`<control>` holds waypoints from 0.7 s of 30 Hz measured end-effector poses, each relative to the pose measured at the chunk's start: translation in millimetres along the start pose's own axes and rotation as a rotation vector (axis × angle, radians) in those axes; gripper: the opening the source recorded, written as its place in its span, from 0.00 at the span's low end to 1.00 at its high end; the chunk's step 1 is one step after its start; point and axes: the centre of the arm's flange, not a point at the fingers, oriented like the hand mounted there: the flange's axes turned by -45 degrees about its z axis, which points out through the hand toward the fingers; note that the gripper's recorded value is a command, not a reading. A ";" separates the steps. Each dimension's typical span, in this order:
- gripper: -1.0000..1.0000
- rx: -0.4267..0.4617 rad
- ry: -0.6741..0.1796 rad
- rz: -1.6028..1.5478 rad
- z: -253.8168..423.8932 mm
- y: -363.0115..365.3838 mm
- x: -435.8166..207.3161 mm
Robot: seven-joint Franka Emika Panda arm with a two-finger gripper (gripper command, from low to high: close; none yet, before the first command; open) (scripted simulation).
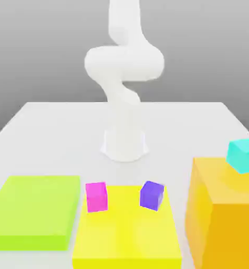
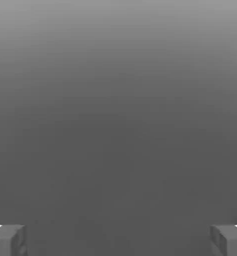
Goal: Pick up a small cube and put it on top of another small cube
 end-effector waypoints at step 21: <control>0.50 0.493 -0.542 -0.961 246.4 -331.7 -337.3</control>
